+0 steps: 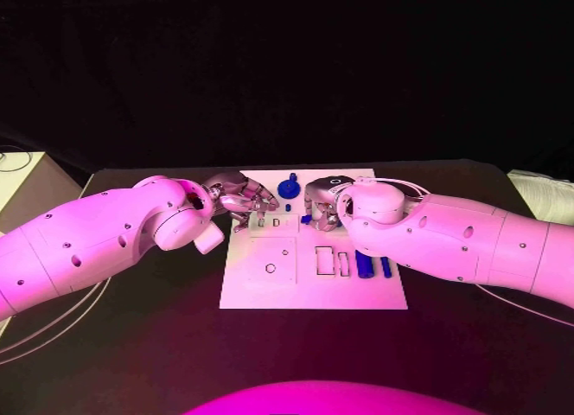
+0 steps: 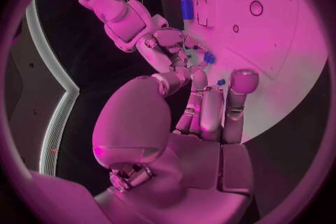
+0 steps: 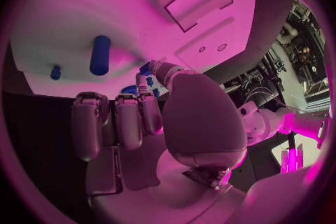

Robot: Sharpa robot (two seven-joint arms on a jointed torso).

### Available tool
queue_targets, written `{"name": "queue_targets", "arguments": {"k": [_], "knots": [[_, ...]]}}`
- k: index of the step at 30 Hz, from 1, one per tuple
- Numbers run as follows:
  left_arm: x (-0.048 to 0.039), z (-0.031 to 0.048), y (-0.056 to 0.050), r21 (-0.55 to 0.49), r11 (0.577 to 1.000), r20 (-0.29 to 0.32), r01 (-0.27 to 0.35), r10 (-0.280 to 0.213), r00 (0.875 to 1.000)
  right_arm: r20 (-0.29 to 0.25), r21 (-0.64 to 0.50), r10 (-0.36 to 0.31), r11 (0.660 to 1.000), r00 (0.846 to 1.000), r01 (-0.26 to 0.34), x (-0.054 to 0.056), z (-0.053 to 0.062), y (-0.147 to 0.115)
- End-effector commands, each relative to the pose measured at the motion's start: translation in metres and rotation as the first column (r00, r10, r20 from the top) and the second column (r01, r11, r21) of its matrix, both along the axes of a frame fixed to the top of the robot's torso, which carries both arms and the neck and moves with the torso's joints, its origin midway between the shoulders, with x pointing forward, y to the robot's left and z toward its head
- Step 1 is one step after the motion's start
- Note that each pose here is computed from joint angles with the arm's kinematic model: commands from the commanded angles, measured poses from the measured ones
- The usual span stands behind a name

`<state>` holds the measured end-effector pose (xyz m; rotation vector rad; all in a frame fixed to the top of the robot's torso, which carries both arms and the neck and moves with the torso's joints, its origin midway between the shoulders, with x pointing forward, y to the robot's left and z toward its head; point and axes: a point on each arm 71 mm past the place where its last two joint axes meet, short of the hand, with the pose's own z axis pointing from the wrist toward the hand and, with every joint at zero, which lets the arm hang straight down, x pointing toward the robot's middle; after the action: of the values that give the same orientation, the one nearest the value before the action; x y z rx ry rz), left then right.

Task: Assemble the parts on the task board

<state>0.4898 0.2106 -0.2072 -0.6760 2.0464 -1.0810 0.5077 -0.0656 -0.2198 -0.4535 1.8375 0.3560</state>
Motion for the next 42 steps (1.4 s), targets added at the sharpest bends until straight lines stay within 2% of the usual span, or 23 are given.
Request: {"name": "queue_targets", "arguments": {"k": [1, 6, 9, 20, 27, 42], "knots": [[-0.0025, -0.0052, -0.005, -0.05, 0.998, 0.008, 0.024, -0.024, 1.0, 0.048, 0.05, 0.007, 0.999, 0.999, -0.009, -0.001, 0.006, 0.0], [-0.0062, -0.0164, -0.012, -0.087, 0.995, 0.007, 0.04, -0.039, 0.999, 0.061, 0.086, 0.012, 0.996, 0.998, -0.018, -0.004, 0.01, -0.002], [-0.0072, -0.0195, -0.016, -0.101, 0.994, 0.014, 0.05, -0.049, 0.999, 0.064, 0.103, 0.018, 0.994, 0.998, -0.024, -0.007, 0.012, -0.001], [-0.0084, -0.0204, -0.025, -0.119, 0.99, 0.049, 0.082, -0.077, 0.996, 0.068, 0.135, 0.033, 0.99, 0.997, -0.042, -0.012, 0.017, 0.002], [-0.0091, -0.0211, -0.028, -0.109, 0.989, 0.052, 0.1, -0.095, 0.994, 0.069, 0.148, 0.041, 0.988, 0.997, -0.051, -0.015, 0.019, 0.004], [-0.0093, -0.026, -0.024, -0.046, 0.994, 0.016, 0.1, -0.099, 0.995, 0.076, 0.16, 0.036, 0.986, 0.997, -0.047, -0.017, 0.021, 0.003]]}}
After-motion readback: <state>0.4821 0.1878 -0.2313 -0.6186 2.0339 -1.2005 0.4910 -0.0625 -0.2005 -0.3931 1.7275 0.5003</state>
